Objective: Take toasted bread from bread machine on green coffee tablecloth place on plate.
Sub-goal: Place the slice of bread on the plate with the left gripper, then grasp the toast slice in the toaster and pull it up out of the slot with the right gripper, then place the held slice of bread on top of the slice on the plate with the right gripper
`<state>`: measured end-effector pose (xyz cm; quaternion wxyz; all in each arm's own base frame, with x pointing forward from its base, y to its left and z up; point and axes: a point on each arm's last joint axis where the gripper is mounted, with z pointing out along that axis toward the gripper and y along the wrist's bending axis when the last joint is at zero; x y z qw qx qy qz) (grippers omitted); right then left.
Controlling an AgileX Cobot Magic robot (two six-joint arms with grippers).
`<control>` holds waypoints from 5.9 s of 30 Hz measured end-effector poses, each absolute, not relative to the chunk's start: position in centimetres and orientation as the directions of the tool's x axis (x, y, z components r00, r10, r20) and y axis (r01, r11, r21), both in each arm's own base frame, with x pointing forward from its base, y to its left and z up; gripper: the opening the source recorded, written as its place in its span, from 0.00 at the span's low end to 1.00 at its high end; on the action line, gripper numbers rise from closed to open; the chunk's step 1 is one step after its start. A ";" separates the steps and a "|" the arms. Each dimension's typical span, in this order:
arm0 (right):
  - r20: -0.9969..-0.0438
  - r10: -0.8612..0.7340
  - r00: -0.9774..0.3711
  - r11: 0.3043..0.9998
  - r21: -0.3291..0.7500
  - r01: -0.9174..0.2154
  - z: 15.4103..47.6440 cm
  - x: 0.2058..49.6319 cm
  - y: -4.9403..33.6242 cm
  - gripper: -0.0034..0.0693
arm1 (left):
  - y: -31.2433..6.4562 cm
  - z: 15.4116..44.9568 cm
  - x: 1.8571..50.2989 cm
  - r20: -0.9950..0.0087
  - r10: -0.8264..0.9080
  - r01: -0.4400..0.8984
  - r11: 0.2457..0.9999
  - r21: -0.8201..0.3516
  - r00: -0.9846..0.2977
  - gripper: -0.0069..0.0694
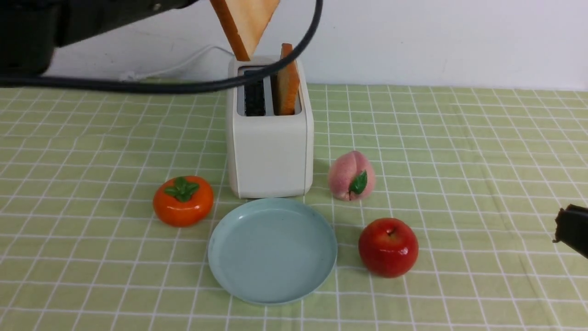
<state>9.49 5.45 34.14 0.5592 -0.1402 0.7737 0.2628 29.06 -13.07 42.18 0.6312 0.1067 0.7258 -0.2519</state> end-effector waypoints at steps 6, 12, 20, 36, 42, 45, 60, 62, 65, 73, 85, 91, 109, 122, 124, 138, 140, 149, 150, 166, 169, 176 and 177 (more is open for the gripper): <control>-0.935 0.060 -0.350 0.795 0.257 -0.550 34.2 8.5 5.7 0.09 | -14.3 38.6 23.6 -0.881 -0.011 0.665 0.651 -0.366 -0.474 0.24; -0.915 0.013 -0.404 0.757 0.273 -0.593 33.7 7.9 6.2 0.09 | -15.5 32.8 25.0 -0.708 0.044 0.562 0.644 -0.519 -0.705 0.24; -0.896 -0.027 -0.443 0.726 0.288 -0.625 33.4 7.4 6.5 0.09 | -16.6 26.4 29.2 -0.615 0.034 0.434 0.739 -0.516 -0.788 0.24; -0.885 -0.005 -0.465 0.686 0.335 -0.646 33.5 6.9 6.8 0.09 | -16.4 22.4 31.2 -0.603 0.102 0.412 0.817 -0.403 -0.791 0.59; -0.884 -0.006 -0.467 0.684 0.337 -0.647 33.5 6.9 6.8 0.09 | -15.8 23.8 30.9 -0.622 0.064 0.378 0.841 -0.388 -0.780 0.91; -0.884 -0.006 -0.467 0.683 0.338 -0.647 33.5 6.9 6.8 0.09 | -15.0 26.1 30.3 -0.694 0.082 0.402 0.861 -0.312 -0.715 0.96; -0.883 -0.042 -0.467 0.718 0.298 -0.629 34.9 8.6 6.7 0.05 | -9.6 38.5 20.4 -0.880 0.064 0.422 0.892 -0.161 -0.471 0.25; -0.866 -0.060 -0.497 0.731 0.301 -0.613 35.6 9.8 6.8 0.05 | -8.5 39.9 17.8 -0.900 0.036 0.425 0.889 -0.169 -0.434 0.08; -0.845 -0.075 -0.529 0.744 0.305 -0.594 36.1 11.2 6.8 0.05 | -7.2 40.1 14.6 -0.924 0.011 0.434 0.885 -0.169 -0.382 0.07; -0.789 -0.102 -0.606 0.746 0.341 -0.571 36.5 16.3 7.9 0.05 | -3.4 36.2 5.7 -0.981 -0.080 0.454 0.877 -0.154 -0.177 0.07; -0.823 -0.197 -0.532 0.698 0.264 -0.666 35.7 24.7 16.9 0.06 | -2.1 27.6 3.2 -0.985 -0.128 0.446 0.879 -0.167 -0.116 0.07; -0.896 -0.110 -0.430 0.763 0.201 -0.615 36.4 30.7 19.3 0.20 | -2.2 26.9 3.4 -0.985 -0.131 0.441 0.881 -0.169 -0.115 0.07; -0.945 -0.071 -0.318 0.858 0.105 -0.503 28.5 45.0 24.4 0.77 | -2.2 27.0 3.5 -0.984 -0.152 0.441 0.880 -0.177 -0.092 0.10; -0.937 -0.060 -0.343 0.863 0.124 -0.490 27.0 45.6 24.7 0.26 | -2.2 27.1 3.5 -0.984 -0.154 0.442 0.879 -0.179 -0.092 0.12; -0.934 -0.031 -0.356 0.863 0.155 -0.482 27.1 45.5 24.7 0.20 | -2.2 27.1 3.5 -0.984 -0.154 0.442 0.879 -0.179 -0.092 0.12; -0.961 0.006 -0.278 0.735 0.193 -0.650 41.4 37.7 22.1 0.20 | -2.2 27.0 3.5 -0.984 -0.150 0.442 0.879 -0.179 -0.101 0.14; -0.955 -0.046 -0.292 0.701 0.177 -0.690 42.3 36.3 21.8 0.20 | -2.2 27.0 3.5 -0.984 -0.149 0.442 0.879 -0.179 -0.102 0.14; -0.656 -0.288 -0.697 0.606 0.439 -0.664 36.2 30.4 20.2 0.20 | -2.2 26.9 3.5 -0.983 -0.148 0.442 0.879 -0.179 -0.104 0.14; -0.618 -0.286 -0.732 0.610 0.472 -0.637 34.8 30.5 20.4 0.20 | -2.2 26.9 3.5 -0.983 -0.148 0.442 0.879 -0.179 -0.104 0.14; -0.459 -0.038 -0.888 0.594 0.704 -0.389 22.4 37.0 24.1 0.26 | -2.2 26.9 3.5 -0.983 -0.148 0.442 0.879 -0.179 -0.104 0.14; -0.479 -0.062 -0.876 0.617 0.672 -0.410 22.2 37.1 23.9 0.40 | -2.2 26.9 3.5 -0.983 -0.148 0.442 0.879 -0.179 -0.104 0.14; -0.490 -0.187 -0.851 0.692 0.549 -0.468 22.2 36.5 22.9 0.76 | -2.2 26.9 3.5 -0.983 -0.148 0.442 0.879 -0.179 -0.104 0.16; -0.485 -0.205 -0.850 0.716 0.518 -0.468 22.7 36.3 22.5 0.76 | -2.2 26.9 3.5 -0.983 -0.148 0.442 0.879 -0.179 -0.104 0.16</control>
